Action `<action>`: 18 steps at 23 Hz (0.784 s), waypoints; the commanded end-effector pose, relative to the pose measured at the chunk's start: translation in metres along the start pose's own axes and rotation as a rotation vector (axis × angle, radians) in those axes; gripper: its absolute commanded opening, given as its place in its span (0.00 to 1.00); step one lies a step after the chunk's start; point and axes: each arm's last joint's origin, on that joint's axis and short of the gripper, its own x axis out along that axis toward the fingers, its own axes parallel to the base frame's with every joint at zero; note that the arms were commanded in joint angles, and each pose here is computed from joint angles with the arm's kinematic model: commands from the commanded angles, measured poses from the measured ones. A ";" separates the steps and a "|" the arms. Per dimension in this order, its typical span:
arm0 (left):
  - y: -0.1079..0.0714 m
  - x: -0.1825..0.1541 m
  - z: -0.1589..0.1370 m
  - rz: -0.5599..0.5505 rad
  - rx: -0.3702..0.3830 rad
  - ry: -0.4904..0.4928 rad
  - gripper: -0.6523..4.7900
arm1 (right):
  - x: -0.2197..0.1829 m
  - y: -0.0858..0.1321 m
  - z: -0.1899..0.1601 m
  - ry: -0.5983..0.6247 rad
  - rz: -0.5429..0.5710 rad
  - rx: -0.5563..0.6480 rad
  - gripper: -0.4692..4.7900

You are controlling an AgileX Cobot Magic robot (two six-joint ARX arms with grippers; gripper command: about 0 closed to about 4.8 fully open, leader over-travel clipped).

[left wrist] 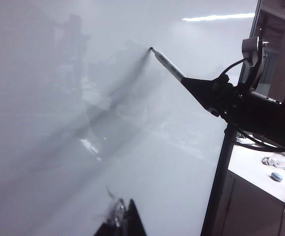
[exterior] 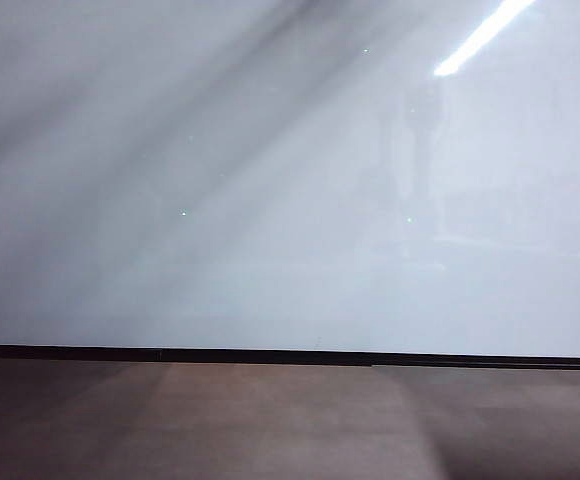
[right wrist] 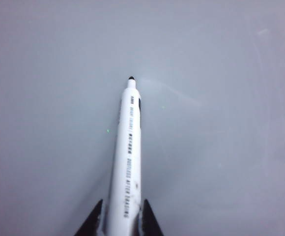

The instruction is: Reach to the right to find the marker pen, pick it up, and write the number 17 on the whiteboard.

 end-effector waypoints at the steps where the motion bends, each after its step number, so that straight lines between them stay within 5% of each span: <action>1: 0.000 0.000 0.002 -0.007 -0.002 -0.016 0.11 | 0.000 -0.002 -0.004 0.046 -0.022 -0.006 0.09; 18: 0.000 0.000 0.002 -0.007 -0.002 -0.016 0.11 | -0.003 -0.006 -0.026 0.194 -0.058 -0.016 0.09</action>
